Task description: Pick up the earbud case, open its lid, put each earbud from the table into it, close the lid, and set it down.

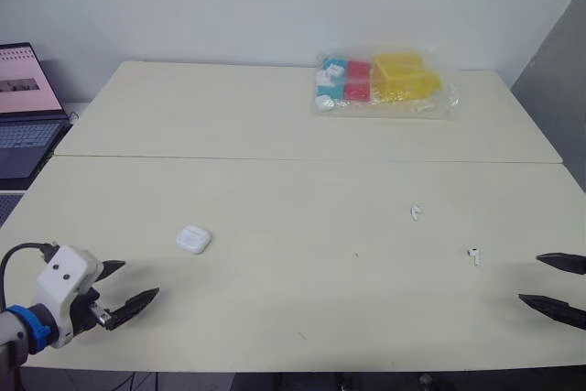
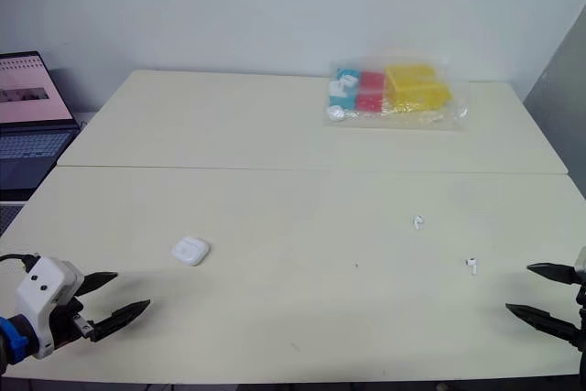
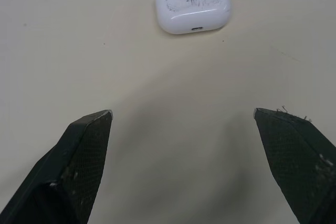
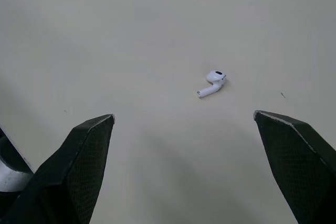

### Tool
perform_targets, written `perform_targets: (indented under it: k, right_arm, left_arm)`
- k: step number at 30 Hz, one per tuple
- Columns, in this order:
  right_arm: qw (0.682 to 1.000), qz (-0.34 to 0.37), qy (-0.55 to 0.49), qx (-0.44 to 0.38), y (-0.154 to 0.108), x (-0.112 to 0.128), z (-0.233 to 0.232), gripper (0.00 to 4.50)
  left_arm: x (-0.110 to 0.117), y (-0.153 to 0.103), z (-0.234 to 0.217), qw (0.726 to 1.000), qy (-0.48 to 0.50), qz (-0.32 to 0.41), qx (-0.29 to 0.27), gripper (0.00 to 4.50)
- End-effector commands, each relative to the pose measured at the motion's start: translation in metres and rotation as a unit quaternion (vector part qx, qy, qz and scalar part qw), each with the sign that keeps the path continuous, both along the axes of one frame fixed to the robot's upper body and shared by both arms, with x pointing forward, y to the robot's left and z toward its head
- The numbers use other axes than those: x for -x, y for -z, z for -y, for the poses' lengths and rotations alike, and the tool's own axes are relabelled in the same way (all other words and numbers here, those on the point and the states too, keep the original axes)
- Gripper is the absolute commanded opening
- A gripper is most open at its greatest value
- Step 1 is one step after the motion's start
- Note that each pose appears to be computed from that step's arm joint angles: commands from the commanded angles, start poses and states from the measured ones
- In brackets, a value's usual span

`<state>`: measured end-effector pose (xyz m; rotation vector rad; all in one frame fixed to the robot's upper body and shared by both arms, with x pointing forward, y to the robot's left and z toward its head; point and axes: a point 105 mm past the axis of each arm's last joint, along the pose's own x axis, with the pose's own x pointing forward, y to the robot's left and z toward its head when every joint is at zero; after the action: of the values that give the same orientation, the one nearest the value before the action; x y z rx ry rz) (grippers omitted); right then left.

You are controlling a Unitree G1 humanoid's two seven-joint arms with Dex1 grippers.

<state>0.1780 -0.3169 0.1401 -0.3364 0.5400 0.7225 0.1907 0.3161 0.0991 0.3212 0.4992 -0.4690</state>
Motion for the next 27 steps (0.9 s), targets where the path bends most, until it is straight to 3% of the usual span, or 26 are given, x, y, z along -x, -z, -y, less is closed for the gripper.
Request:
perform_targets:
  k: [1,8,19,27]
  right_arm:
    - [1.0,0.013,0.003,0.006,-0.006,-0.002,0.002,4.46]
    - [1.0,0.009,0.003,0.008,-0.006,-0.003,0.001,4.46]
    - [1.0,0.011,0.001,0.01,-0.005,-0.006,0.0,4.46]
    - [1.0,0.011,-0.005,0.008,-0.003,-0.008,-0.003,4.46]
  left_arm:
    - [-0.004,-0.012,-0.001,1.0,0.001,0.02,0.003,4.5]
    - [-0.005,-0.016,0.0,0.999,0.015,0.024,0.033,4.5]
    - [-0.012,-0.024,0.002,0.997,0.032,0.07,0.01,4.5]
    - [-0.001,-0.018,0.014,0.997,0.008,0.037,0.072,4.5]
